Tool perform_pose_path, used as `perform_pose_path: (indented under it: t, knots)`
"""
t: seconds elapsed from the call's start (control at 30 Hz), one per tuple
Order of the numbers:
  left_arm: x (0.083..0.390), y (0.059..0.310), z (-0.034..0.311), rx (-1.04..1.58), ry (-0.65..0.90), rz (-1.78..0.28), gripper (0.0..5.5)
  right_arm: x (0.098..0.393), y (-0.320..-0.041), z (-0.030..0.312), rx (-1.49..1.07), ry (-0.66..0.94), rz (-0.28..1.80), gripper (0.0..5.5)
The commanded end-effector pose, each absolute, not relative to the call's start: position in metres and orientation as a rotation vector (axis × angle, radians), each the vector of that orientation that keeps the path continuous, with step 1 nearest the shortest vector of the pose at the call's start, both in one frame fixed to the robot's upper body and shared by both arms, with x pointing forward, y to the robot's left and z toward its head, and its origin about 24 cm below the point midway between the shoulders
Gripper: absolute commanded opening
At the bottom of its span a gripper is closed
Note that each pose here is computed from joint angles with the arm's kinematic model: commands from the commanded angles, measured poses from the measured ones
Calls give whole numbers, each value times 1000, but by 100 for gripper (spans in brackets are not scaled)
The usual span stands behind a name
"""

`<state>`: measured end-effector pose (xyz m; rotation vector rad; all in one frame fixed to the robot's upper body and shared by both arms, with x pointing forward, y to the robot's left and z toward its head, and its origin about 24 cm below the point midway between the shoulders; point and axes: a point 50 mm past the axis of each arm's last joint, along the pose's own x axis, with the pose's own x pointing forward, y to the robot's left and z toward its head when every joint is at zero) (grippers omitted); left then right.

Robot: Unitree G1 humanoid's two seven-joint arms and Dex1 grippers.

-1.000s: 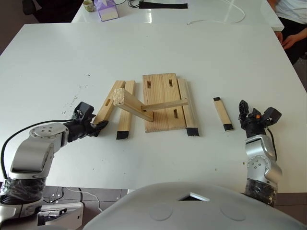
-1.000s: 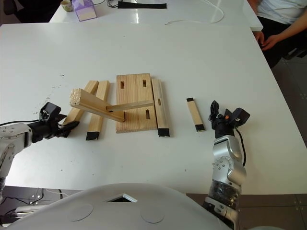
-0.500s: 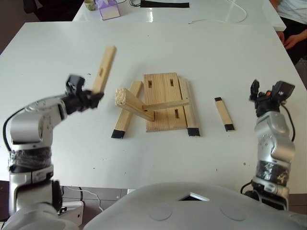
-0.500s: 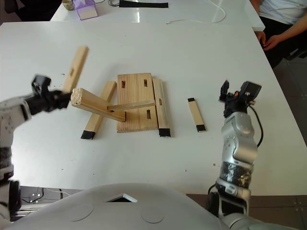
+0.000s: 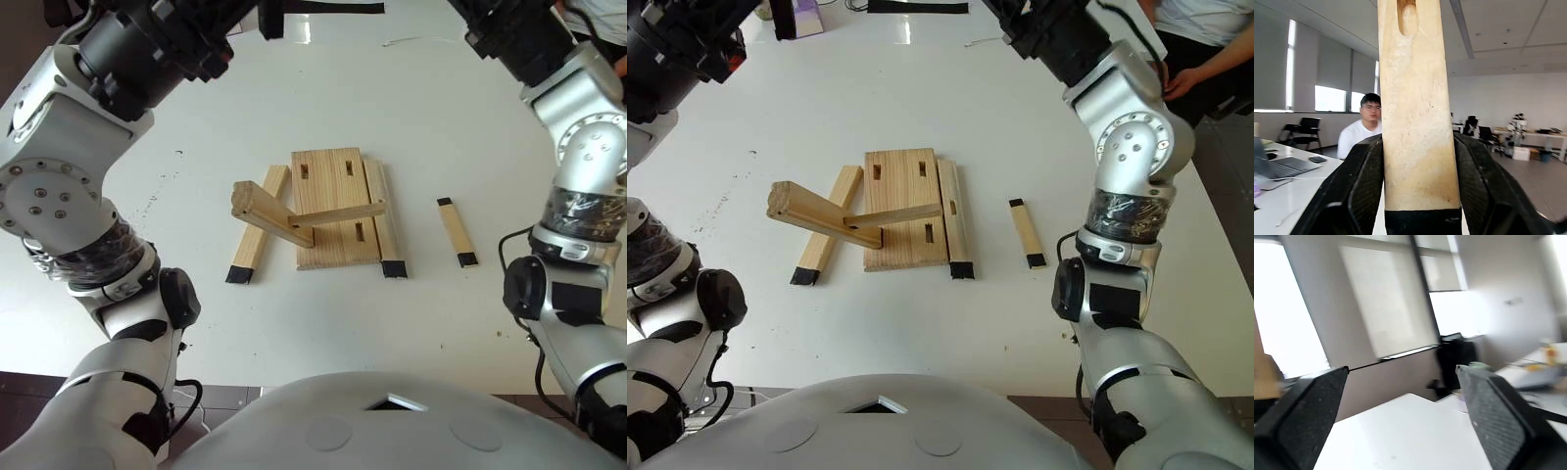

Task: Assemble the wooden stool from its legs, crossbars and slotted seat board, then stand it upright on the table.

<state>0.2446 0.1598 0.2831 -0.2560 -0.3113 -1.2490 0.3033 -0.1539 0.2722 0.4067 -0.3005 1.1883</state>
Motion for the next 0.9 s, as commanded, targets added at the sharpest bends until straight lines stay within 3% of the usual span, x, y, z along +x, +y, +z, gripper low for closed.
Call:
perform_pose_path:
  t: [0.03,0.1,0.3,0.77,0.9]
  knots:
    - [242,159,274,-112,-165,-1425,204,277,-165,294,359,-271,1461,476]
    - [242,162,269,-70,-127,-1461,204,278,-167,296,361,-219,1492,500]
    - [243,164,259,12,-58,-1536,204,277,-166,315,366,-149,1589,500]
    - [248,170,243,68,-8,-1518,203,265,-149,324,333,-117,1675,500]
    - [245,169,237,68,12,-1517,203,268,-143,320,322,-95,1671,447]
